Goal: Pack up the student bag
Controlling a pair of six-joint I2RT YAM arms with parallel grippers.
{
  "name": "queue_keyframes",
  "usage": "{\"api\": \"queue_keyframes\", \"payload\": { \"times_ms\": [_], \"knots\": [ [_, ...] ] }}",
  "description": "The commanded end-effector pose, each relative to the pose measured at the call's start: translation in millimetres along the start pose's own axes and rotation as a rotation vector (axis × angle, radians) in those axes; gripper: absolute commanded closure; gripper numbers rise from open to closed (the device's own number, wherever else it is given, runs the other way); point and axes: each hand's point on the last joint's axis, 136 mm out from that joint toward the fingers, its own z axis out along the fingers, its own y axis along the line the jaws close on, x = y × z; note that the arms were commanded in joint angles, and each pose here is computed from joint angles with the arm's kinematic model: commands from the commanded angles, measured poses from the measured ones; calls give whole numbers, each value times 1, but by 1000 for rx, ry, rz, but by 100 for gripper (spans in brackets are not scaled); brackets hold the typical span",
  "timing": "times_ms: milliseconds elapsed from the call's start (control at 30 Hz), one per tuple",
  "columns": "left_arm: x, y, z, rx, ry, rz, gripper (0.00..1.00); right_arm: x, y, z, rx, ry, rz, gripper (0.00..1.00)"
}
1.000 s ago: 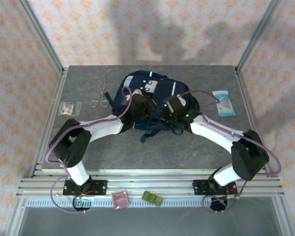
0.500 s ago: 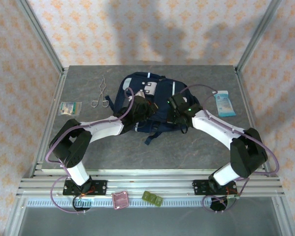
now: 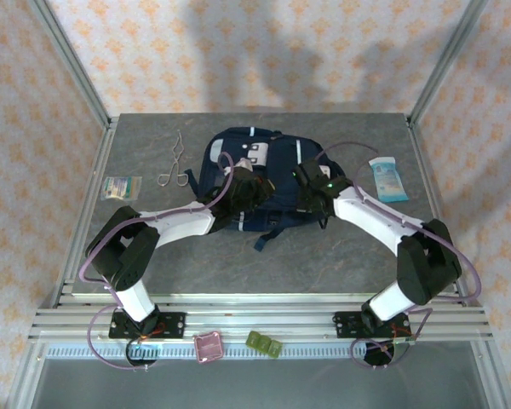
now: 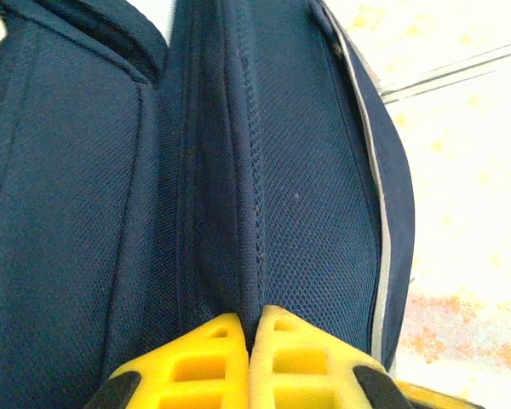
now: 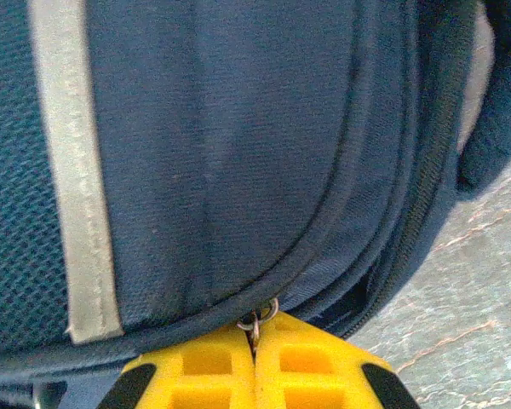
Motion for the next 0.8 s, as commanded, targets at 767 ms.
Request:
{"api": "queue_keyframes", "payload": {
  "times_ms": [767],
  "knots": [
    [-82,-35,29,-76,-130,340,100,65,68,-16,-300,92,-165,100]
  ]
}}
